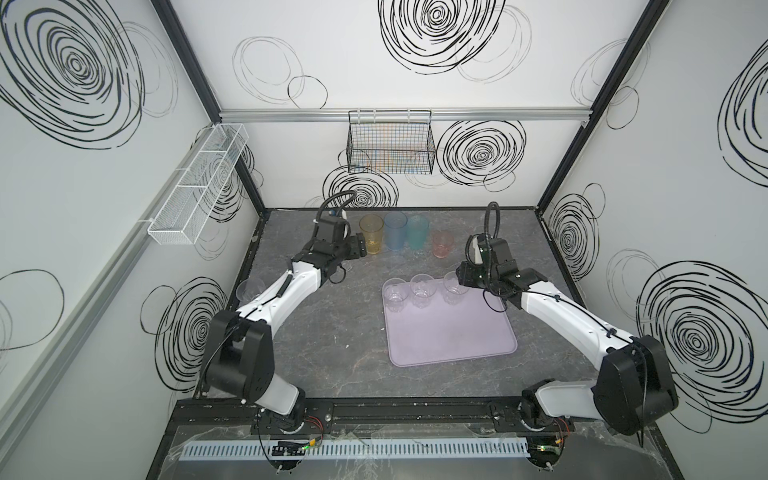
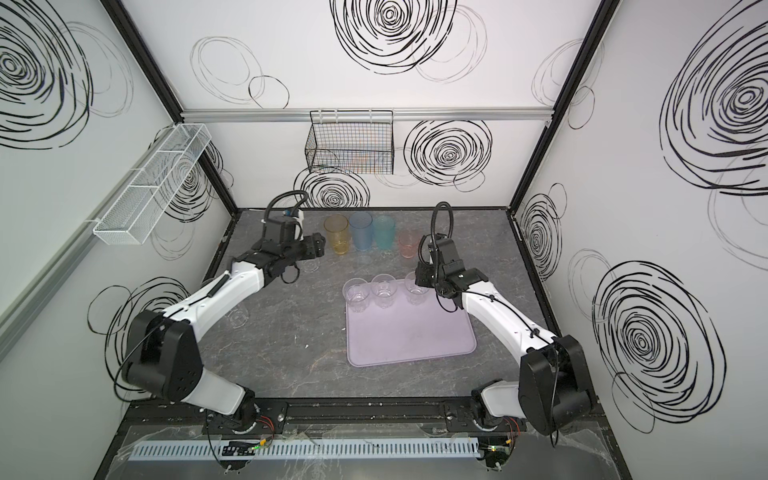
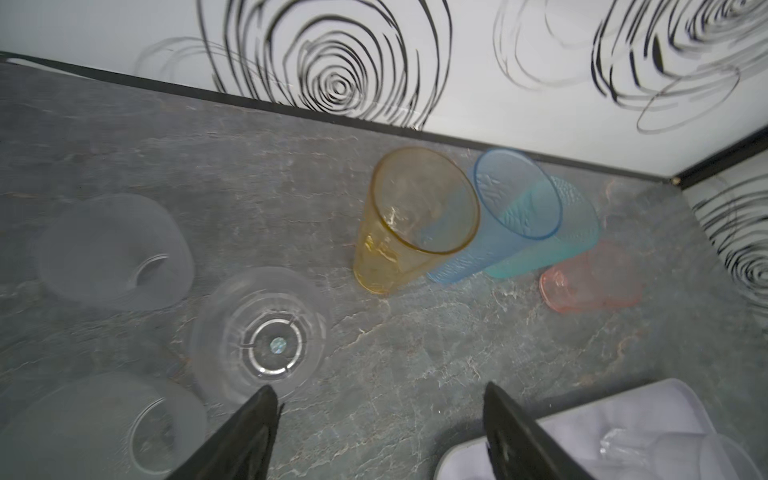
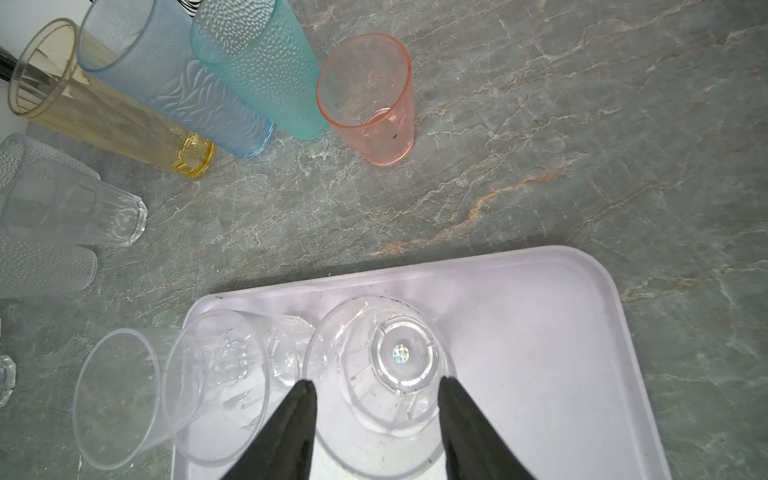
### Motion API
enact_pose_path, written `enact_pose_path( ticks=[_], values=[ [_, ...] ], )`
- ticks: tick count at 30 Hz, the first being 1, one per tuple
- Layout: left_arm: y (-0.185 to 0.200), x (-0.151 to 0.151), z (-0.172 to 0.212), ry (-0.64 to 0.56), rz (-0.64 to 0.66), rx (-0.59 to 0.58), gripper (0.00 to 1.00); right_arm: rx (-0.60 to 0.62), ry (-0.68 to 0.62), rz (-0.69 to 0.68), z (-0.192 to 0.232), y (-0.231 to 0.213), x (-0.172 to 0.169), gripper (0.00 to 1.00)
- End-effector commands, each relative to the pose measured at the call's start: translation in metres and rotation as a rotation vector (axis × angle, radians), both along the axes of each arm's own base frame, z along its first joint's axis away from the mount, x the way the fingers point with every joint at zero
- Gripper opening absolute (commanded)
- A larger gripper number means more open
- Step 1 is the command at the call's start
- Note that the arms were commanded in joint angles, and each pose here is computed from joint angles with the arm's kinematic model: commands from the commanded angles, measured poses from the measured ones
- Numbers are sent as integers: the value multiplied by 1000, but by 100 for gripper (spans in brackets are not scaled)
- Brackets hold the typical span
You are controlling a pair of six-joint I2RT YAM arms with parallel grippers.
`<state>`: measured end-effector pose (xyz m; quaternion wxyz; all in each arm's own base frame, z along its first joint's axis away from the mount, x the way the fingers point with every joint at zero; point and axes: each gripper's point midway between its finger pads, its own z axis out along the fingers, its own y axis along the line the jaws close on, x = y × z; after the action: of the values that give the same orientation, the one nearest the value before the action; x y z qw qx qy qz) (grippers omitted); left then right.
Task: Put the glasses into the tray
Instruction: 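Grasp a clear cup by the yellow cup with the left gripper while the right hovers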
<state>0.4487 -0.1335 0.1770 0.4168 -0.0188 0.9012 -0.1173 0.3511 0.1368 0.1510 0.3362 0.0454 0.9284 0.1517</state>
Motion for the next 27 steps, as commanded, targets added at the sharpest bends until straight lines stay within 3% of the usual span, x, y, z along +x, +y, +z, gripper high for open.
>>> enact_pose_path(
  ticks=[1,7,13,20,27],
  values=[
    [2,5,-14,25,-38,135,78,35,-26,-1,6,2,0,52],
    [11,18,-39,73,-33,265,74,48,-13,13,-2,5,-4,52],
    [10,31,-55,86,-46,298,69,54,-15,12,-10,5,-7,52],
    [16,43,-79,121,-63,386,55,29,5,-5,-12,1,-5,52],
    [20,45,-81,121,-55,391,30,57,1,-6,0,7,-8,52]
  ],
)
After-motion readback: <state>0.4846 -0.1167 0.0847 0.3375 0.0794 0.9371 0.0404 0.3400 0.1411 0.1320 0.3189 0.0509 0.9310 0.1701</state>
